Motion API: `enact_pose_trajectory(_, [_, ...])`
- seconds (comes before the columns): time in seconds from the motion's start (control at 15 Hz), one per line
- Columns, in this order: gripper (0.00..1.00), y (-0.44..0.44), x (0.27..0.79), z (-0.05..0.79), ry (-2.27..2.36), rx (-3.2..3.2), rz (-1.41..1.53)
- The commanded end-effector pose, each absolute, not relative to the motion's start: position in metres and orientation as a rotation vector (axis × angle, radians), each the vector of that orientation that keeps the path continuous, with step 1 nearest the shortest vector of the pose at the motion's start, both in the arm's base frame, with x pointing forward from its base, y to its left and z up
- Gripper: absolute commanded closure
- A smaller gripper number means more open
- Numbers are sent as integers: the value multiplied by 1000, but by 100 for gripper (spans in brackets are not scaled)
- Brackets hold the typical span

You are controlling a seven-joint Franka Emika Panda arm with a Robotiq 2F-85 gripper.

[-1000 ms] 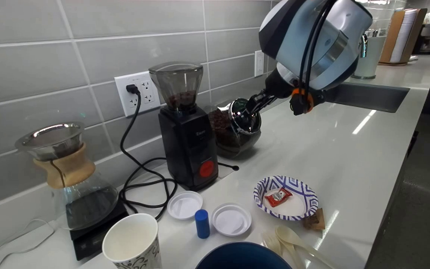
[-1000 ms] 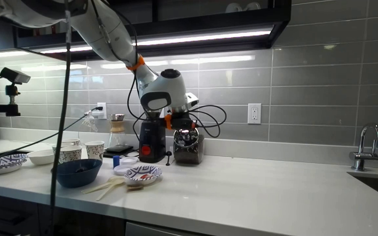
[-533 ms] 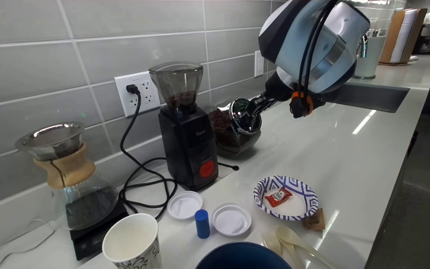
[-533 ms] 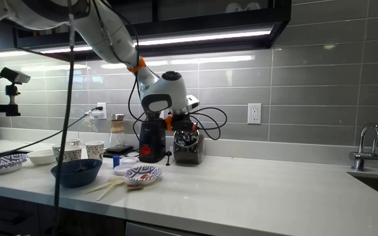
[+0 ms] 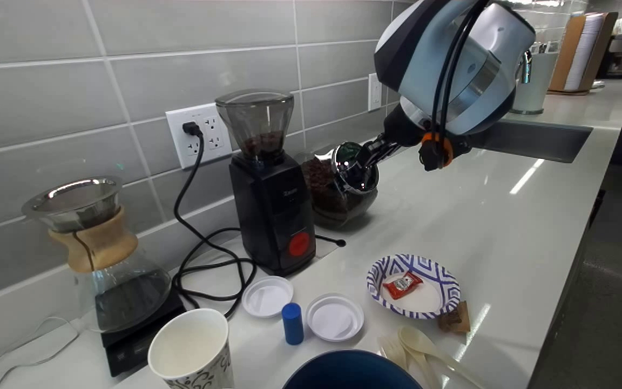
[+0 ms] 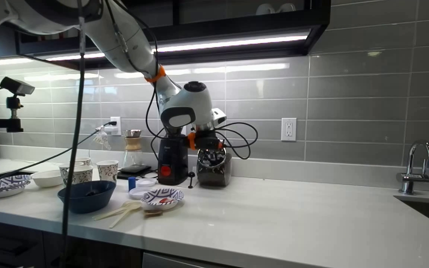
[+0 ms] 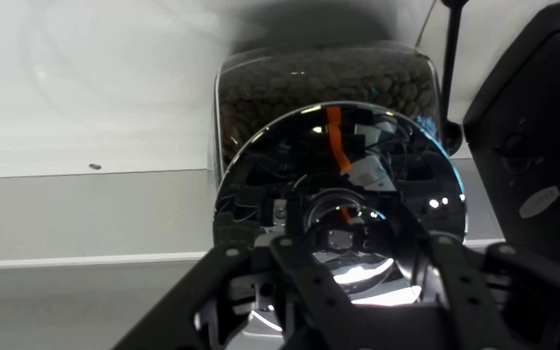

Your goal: Remove the silver lid from the glass jar on the right and put it on the counter

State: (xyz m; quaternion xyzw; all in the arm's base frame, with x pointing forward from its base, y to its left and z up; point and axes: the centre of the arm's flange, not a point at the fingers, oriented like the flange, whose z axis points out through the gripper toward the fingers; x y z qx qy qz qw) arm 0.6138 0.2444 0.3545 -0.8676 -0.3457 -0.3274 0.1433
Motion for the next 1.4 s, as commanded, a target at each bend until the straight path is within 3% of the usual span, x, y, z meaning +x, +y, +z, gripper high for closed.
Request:
enact_pose_trajectory(0.0, [79,245,615,363,-991,-2497,-977])
enact_pose_trajectory(1.33, [79,209,577,422,-899,-2671,-828])
